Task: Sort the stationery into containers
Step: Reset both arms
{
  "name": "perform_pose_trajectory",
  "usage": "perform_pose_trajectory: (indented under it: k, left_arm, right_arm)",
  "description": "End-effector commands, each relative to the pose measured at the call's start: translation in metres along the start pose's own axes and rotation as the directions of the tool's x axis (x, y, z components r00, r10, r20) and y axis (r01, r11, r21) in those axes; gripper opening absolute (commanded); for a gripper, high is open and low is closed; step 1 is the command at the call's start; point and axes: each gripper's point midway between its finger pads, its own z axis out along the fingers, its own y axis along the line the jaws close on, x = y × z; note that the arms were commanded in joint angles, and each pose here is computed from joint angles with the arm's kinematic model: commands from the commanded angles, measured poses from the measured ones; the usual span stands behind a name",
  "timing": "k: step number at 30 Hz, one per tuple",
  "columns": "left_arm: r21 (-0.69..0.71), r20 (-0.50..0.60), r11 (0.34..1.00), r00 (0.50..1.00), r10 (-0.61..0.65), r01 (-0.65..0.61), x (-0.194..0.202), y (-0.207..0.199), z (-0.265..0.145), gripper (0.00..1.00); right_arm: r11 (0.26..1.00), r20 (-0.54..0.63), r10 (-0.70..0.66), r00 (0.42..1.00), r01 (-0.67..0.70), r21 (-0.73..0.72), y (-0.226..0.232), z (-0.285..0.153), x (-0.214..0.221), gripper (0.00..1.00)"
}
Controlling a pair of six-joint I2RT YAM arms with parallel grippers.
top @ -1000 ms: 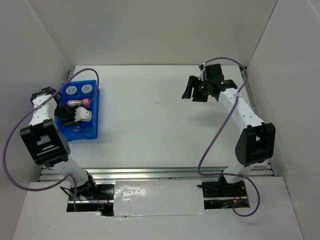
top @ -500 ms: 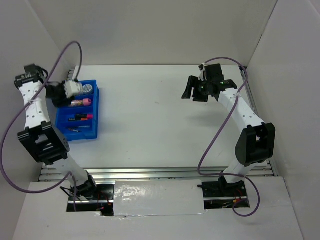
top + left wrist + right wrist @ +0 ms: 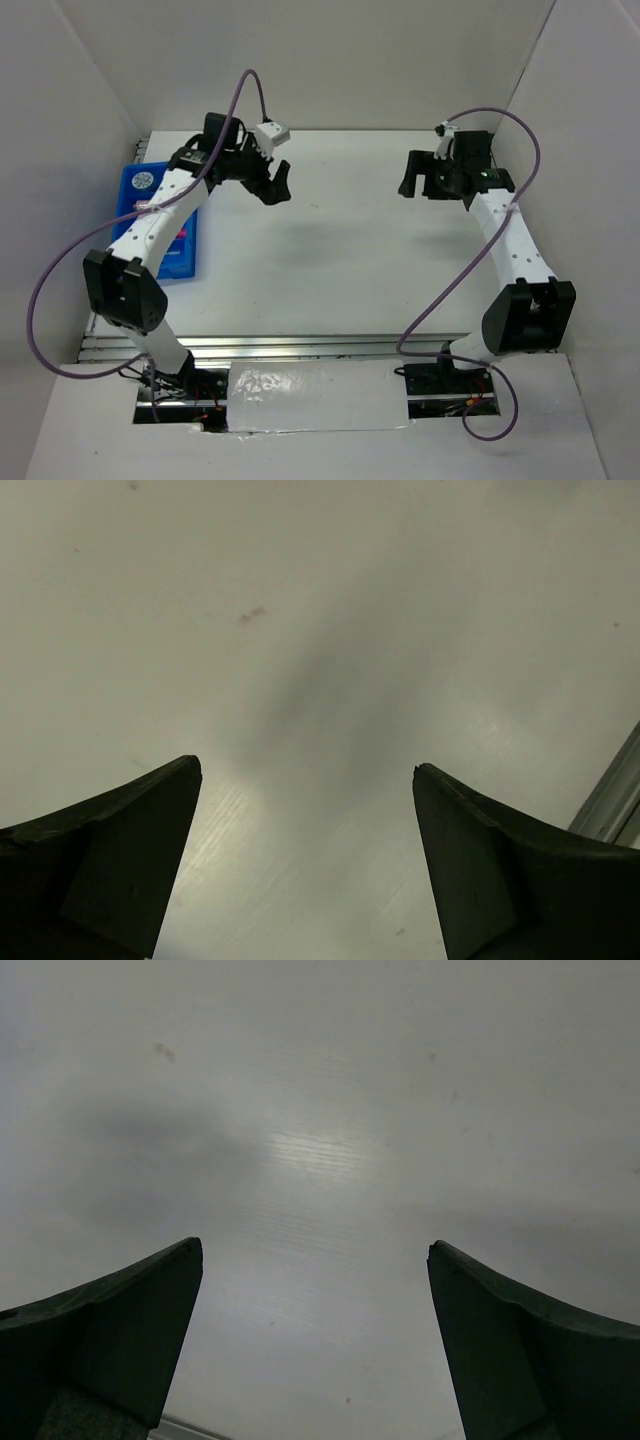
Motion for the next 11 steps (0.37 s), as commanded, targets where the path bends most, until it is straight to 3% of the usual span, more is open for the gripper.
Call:
perform_pose_trajectory:
  k: [1, 2, 5, 6, 11]
  left_arm:
    - [-0.035, 0.009, 0.964, 0.964, -0.264, 0.265, 0.002, 0.009, 0.033, 0.99]
    - [-0.044, -0.008, 0.938, 0.938, -0.346, 0.345, 0.014, 0.008, 0.041, 0.99]
    - [-0.118, -0.004, 0.916, 0.922, -0.388, 0.385, 0.035, 0.020, 0.049, 0.99]
    - [-0.164, 0.038, 0.912, 0.926, -0.376, 0.377, 0.033, 0.030, 0.047, 0.99]
    - [-0.270, 0.021, 0.909, 0.946, -0.325, 0.318, 0.056, 0.035, 0.054, 0.99]
  right_arm:
    - [0.998, -0.021, -0.022, 1.000, 0.023, 0.064, -0.025, -0.012, 0.019, 1.00]
    - [0.997, -0.051, -0.012, 0.999, 0.016, 0.072, -0.031, -0.009, 0.034, 1.00]
    - [0.995, -0.049, 0.017, 0.999, -0.012, 0.100, -0.046, -0.014, 0.048, 1.00]
    - [0.995, -0.036, 0.018, 0.999, -0.014, 0.101, -0.047, -0.017, 0.048, 1.00]
    - [0.994, -0.044, 0.041, 0.998, -0.037, 0.099, -0.051, -0.013, 0.064, 1.00]
